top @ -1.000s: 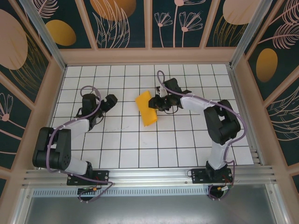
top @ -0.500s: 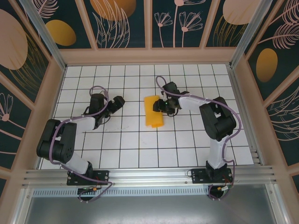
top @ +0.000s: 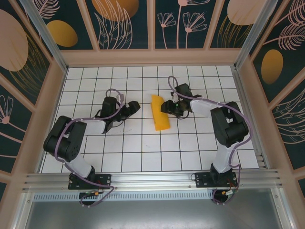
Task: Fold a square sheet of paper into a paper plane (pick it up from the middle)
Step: Fold the square sheet of paper in half at the center of the table.
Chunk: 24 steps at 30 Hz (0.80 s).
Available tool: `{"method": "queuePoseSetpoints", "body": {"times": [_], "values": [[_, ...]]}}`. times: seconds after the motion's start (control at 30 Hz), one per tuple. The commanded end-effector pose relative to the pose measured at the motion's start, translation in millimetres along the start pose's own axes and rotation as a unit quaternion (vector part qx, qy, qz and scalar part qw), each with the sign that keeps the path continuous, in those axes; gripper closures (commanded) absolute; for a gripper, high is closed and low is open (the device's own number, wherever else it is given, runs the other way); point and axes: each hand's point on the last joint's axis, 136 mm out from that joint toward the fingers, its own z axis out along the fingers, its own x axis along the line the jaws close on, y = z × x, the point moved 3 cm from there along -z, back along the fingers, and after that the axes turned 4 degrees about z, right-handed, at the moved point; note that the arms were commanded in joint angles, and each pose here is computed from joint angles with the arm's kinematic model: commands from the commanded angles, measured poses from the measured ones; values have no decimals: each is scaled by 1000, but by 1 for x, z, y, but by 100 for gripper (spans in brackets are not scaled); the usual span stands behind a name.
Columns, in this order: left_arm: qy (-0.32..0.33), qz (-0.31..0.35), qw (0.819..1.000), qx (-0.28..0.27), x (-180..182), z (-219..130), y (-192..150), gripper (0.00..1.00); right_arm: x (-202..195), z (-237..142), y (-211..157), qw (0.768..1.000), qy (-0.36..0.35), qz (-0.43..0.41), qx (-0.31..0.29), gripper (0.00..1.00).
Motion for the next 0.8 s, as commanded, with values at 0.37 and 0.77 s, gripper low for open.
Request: {"method": "queuePoseSetpoints", "body": {"times": [0.37, 0.77], "values": [[-131, 9, 990, 50, -63, 47, -25, 25, 13, -10, 0, 999, 47, -5, -3, 44], [-135, 1, 989, 64, -64, 58, -30, 62, 14, -13, 1, 999, 53, -4, -4, 44]]}}
